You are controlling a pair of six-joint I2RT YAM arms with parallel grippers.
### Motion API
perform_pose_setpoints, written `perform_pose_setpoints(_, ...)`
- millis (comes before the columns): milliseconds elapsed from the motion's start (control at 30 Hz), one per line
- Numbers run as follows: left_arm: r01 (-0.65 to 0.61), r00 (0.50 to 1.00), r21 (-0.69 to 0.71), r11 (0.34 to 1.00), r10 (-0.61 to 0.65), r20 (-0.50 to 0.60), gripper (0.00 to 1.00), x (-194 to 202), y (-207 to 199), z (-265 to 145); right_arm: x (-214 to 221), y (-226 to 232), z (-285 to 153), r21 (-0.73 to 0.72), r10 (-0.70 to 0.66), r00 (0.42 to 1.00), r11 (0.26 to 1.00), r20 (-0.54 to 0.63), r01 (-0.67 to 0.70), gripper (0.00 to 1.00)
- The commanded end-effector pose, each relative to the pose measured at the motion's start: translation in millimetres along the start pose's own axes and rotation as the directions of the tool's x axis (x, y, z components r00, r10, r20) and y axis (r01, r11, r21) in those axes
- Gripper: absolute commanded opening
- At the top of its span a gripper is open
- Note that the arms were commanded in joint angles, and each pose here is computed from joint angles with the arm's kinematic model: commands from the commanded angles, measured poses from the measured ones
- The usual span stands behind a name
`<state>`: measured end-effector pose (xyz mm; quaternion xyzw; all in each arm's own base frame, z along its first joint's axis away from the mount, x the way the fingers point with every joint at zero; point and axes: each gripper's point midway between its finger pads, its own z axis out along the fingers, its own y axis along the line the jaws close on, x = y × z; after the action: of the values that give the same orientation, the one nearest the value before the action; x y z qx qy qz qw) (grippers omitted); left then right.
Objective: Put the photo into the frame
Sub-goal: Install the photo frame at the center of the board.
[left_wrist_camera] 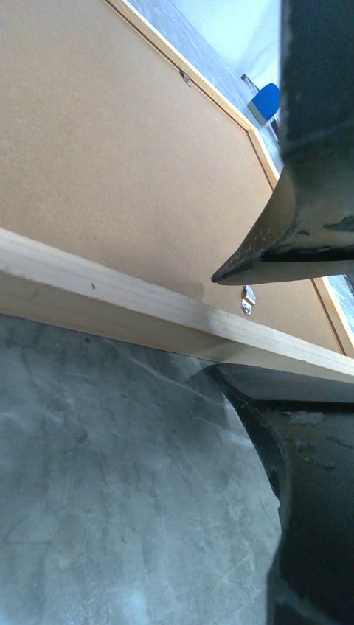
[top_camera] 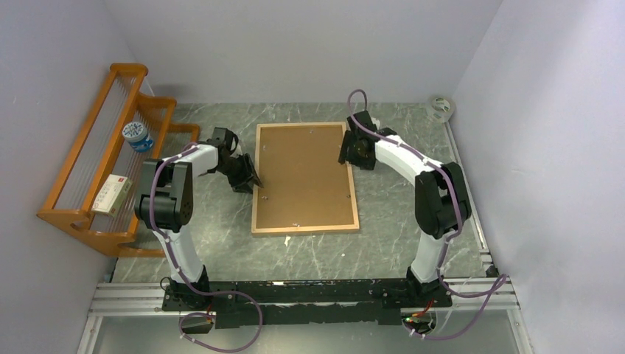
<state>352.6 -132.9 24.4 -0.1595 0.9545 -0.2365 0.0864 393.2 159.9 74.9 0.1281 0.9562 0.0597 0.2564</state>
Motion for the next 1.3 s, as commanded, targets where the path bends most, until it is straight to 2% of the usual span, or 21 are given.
perform_pose_setpoints(0, -0.002, 1.0, -0.01, 1.0, 0.002, -0.002, 0.53, -5.1, -3.8, -2.9, -43.4, 14.3, 13.2, -0.019, -0.069, 0.993, 0.997, 0.092, 0.071, 0.68)
perform_pose_setpoints(267, -0.04, 0.999, -0.013, 0.999, 0.04, 0.021, 0.61, -25.7, -5.3, -0.2, -84.6, 39.5, 54.8, -0.046, -0.153, 0.981, 0.986, 0.118, 0.159, 0.7)
perform_pose_setpoints(467, -0.035, 0.999, -0.021, 0.999, 0.035, -0.008, 0.58, -26.2, -0.8, 5.9, -95.9, 44.8, 81.8, -0.02, -0.171, 0.978, 0.984, 0.119, 0.175, 0.7)
perform_pose_setpoints(733, -0.028, 0.999, -0.011, 1.0, 0.028, -0.028, 0.5, -22.2, -1.8, 6.6, -93.6, 43.9, 97.1, -0.008, -0.197, 0.974, 0.98, 0.111, 0.199, 0.59)
perform_pose_setpoints(833, -0.032, 0.999, -0.013, 0.999, 0.031, -0.028, 0.48, -22.2, -1.0, 7.7, -89.9, 40.3, 101.6, 0.007, -0.2, 0.975, 0.98, 0.099, 0.2, 0.51)
perform_pose_setpoints(933, -0.026, 0.999, -0.012, 1.0, 0.025, -0.036, 0.46, -19.8, 1.2, 11.4, -87.6, 36.9, 104.5, 0.016, -0.198, 0.976, 0.98, 0.09, 0.197, 0.46)
perform_pose_setpoints(1267, -0.021, 0.998, -0.015, 1.0, 0.02, -0.054, 0.43, -13.2, 7.7, 19.0, -85.5, 29.8, 117.6, 0.033, -0.179, 0.98, 0.984, 0.085, 0.177, 0.44)
